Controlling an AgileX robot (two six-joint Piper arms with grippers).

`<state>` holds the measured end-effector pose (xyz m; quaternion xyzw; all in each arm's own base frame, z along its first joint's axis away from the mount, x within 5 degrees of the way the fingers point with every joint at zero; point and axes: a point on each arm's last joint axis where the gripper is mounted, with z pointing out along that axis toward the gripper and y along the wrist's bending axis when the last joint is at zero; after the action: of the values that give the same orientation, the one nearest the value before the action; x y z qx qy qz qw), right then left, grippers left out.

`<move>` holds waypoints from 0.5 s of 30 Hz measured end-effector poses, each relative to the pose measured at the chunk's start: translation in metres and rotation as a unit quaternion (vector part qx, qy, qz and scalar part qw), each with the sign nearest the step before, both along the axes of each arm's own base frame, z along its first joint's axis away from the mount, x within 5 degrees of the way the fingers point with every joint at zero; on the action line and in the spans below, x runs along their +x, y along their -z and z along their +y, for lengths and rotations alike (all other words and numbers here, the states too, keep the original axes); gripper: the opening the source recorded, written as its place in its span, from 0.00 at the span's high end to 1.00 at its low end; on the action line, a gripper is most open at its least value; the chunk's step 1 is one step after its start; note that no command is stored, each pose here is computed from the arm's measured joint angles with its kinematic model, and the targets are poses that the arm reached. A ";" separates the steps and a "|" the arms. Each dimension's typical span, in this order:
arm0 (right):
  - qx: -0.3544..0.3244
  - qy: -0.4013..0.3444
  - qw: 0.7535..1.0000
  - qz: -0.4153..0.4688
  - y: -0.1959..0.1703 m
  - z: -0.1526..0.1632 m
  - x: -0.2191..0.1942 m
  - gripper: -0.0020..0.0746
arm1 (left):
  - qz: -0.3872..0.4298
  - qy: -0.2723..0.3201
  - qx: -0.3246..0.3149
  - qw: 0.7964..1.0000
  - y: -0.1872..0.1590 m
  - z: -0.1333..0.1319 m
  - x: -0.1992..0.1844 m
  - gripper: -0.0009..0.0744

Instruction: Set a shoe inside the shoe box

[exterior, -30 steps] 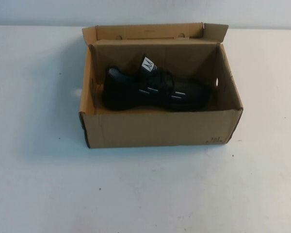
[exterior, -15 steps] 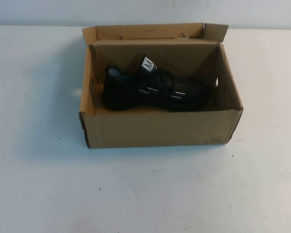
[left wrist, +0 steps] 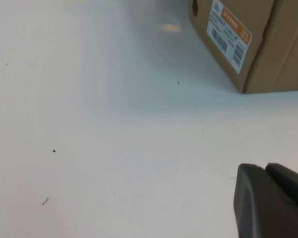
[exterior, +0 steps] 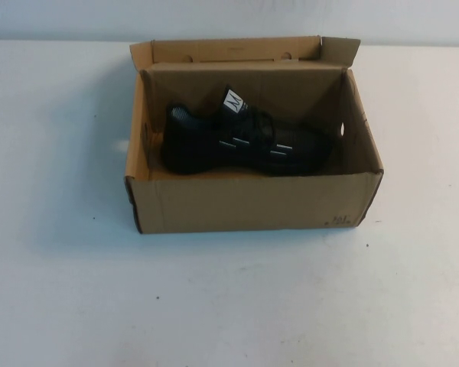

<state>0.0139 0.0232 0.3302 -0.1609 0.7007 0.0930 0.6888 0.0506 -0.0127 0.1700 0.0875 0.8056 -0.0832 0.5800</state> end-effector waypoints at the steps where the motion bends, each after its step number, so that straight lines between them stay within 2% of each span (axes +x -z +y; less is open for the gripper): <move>1: 0.002 0.012 1.000 -0.010 0.003 -0.001 -0.001 0.99 | 0.000 0.000 0.000 1.000 0.000 0.000 0.000 0.99; 5: 0.009 0.034 0.999 -0.024 0.027 -0.003 -0.001 0.99 | 0.000 0.000 0.000 1.000 0.000 0.000 0.000 0.99; 10: 0.001 0.041 0.998 0.053 0.083 -0.002 0.020 0.99 | -0.001 0.000 0.000 1.000 0.000 0.000 0.000 0.99; 15: 0.016 0.056 0.994 0.090 0.125 -0.004 0.033 0.99 | -0.001 0.000 0.001 1.000 0.000 0.000 0.000 0.99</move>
<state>0.0467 0.0195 0.2048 -0.1013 0.7661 0.0795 0.6296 0.0505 -0.0126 0.1701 0.0881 0.8051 -0.0823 0.5808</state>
